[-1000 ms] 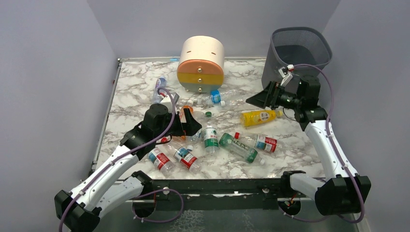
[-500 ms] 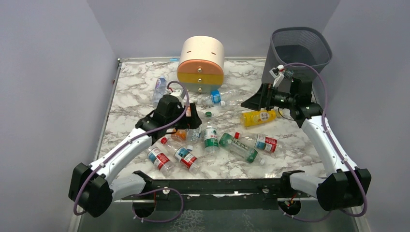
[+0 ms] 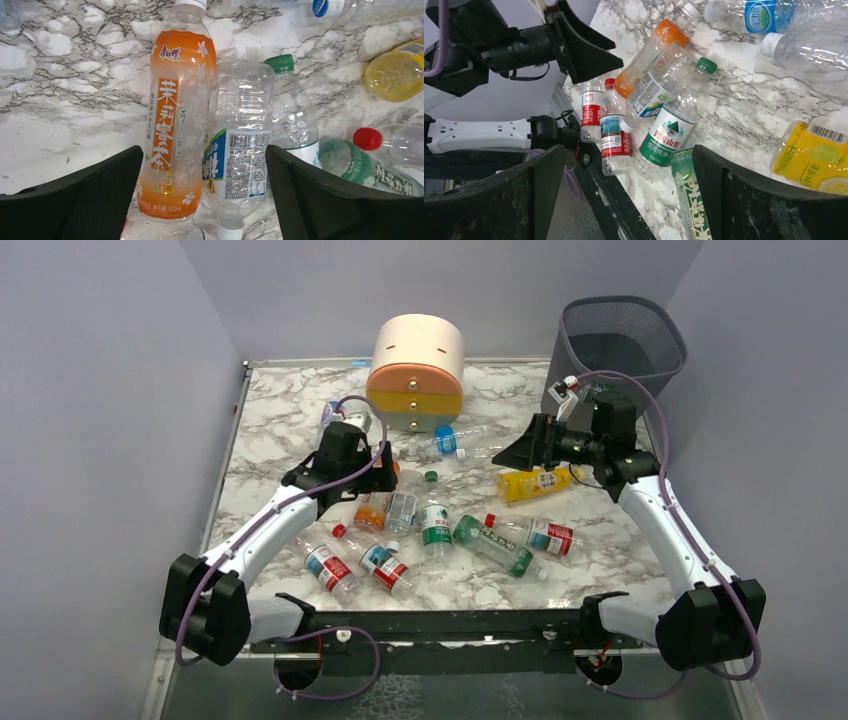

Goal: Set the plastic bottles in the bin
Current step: Pick up the plastic bottle at the center of the board.

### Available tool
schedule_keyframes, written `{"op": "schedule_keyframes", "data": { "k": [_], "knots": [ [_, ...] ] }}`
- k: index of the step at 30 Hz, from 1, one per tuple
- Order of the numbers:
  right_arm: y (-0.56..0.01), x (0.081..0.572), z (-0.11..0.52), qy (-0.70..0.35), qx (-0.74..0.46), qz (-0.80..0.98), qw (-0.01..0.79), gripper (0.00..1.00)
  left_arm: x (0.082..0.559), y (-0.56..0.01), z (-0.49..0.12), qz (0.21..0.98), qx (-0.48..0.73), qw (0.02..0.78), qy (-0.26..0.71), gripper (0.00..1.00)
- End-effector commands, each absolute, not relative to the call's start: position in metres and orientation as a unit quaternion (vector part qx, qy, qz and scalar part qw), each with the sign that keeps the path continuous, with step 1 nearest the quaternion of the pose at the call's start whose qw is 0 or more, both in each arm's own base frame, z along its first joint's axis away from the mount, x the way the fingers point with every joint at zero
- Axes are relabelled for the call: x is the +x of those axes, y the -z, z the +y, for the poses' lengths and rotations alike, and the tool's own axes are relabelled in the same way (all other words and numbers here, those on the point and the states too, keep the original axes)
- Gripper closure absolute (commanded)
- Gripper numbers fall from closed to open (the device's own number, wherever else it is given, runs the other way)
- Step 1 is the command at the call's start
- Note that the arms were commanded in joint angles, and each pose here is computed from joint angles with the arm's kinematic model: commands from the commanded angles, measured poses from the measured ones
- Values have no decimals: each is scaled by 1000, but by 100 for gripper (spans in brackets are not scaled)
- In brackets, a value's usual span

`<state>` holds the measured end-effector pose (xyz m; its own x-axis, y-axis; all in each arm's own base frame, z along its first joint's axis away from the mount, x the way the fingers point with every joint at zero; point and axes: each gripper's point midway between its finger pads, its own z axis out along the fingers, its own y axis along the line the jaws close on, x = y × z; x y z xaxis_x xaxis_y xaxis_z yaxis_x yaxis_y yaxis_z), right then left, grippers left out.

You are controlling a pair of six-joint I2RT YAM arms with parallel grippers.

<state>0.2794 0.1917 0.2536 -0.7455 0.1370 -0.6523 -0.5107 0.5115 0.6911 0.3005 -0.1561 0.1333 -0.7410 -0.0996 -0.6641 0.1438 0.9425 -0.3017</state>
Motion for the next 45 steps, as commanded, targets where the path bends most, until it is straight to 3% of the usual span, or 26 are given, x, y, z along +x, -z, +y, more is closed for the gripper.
{"op": "schedule_keyframes", "data": {
  "k": [1,34,45],
  "knots": [
    [-264,279,194,-485,-130,789,353,0,306,-122,-146,925,14,354,134,1],
    [-254,268,197,-491,-134,790,341,0,289,-32,-149,959,-6,274,77,4],
    [-255,268,198,-492,-136,790,339,0,285,-32,-147,958,-9,278,70,28]
  ]
}}
